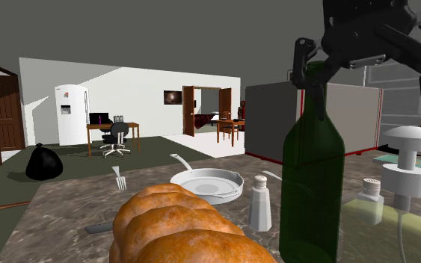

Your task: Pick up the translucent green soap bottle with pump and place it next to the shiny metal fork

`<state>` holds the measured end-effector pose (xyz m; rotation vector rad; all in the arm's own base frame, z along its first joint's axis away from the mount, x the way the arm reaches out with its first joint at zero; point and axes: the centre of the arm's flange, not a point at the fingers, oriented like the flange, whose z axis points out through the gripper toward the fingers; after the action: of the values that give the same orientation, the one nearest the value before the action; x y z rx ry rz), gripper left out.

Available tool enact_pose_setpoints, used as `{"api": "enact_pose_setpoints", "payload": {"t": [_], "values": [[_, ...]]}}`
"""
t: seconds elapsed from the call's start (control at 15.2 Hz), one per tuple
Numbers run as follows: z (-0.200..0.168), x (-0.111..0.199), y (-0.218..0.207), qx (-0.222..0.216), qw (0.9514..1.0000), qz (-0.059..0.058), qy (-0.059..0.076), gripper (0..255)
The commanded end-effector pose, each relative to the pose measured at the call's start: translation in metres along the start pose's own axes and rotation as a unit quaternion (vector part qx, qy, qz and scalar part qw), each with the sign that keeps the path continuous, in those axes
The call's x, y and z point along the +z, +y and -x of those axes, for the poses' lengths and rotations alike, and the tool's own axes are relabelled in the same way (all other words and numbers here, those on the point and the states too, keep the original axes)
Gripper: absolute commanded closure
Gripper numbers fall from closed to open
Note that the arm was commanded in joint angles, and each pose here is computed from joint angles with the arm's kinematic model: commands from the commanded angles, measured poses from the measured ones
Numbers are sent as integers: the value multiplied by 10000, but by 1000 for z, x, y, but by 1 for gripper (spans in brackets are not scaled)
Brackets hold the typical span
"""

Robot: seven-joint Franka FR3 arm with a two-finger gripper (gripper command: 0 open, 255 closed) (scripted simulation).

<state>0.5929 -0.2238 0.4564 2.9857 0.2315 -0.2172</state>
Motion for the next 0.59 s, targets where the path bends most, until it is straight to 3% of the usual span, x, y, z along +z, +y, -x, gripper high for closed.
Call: {"api": "enact_pose_setpoints", "payload": {"t": [0.0,0.53], "values": [[-15,2,20,-15,10000,40,-14,0],[-27,36,34,-23,10000,65,-24,0]]}}
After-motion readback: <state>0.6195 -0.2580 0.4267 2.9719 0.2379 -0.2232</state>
